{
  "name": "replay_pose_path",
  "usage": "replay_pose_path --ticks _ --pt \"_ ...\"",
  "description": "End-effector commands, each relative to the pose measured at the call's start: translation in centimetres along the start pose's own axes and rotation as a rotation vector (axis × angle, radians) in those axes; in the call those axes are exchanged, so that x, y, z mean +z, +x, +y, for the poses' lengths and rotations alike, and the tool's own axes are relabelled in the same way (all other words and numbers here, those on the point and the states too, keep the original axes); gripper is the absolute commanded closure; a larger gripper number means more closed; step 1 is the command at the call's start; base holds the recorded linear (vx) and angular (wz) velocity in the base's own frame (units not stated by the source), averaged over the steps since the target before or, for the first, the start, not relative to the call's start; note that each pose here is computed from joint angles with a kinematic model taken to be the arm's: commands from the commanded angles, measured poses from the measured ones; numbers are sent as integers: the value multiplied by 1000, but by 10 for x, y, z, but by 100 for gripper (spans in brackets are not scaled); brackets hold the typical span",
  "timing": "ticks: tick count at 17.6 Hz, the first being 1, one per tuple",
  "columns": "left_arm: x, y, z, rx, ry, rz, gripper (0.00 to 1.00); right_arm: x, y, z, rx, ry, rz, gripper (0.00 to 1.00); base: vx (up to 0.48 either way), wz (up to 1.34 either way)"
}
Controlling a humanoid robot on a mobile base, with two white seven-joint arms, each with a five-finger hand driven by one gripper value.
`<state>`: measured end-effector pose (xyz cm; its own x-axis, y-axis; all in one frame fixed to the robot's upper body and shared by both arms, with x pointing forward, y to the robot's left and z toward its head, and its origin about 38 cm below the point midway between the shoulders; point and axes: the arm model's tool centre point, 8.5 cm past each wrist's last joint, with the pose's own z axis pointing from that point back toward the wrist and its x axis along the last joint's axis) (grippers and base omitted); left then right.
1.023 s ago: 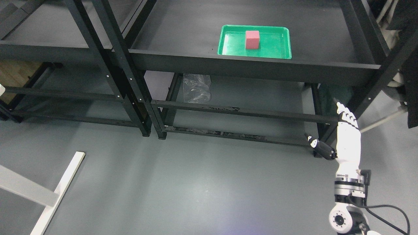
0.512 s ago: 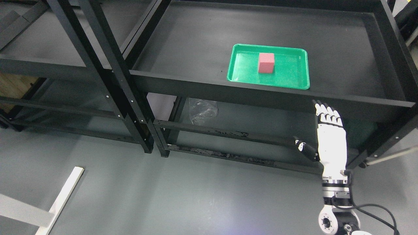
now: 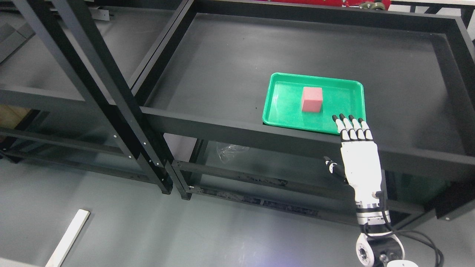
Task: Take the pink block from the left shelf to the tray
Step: 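Reach the right hand forward over the green tray toward the pink block, then lower the right hand onto the pink block and close fingers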
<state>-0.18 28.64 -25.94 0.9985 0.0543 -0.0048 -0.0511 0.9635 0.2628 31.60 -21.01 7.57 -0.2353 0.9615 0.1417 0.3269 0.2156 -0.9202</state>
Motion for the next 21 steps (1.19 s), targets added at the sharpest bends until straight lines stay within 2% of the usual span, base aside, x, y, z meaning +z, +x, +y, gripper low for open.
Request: replay_pose_path --ticks 1,4,6,9,11,21 --pt "-1 25 9 9 14 -47 0 -3 11 1 44 2 -45 2 264 13" --pt "-1 25 9 9 14 -47 0 -3 23 5 23 19 -83 1 244 4" --pt "-1 25 9 9 14 -47 0 -1 33 8 -24 46 -146 1 236 -28" --pt "-1 25 9 9 14 -47 0 0 33 15 -69 136 -139 1 213 -98" --pt "-1 25 9 9 14 -47 0 0 34 15 -100 145 -147 1 185 -130" --pt "-1 25 9 9 14 -47 0 6 36 32 -93 332 -176 1 159 -122"
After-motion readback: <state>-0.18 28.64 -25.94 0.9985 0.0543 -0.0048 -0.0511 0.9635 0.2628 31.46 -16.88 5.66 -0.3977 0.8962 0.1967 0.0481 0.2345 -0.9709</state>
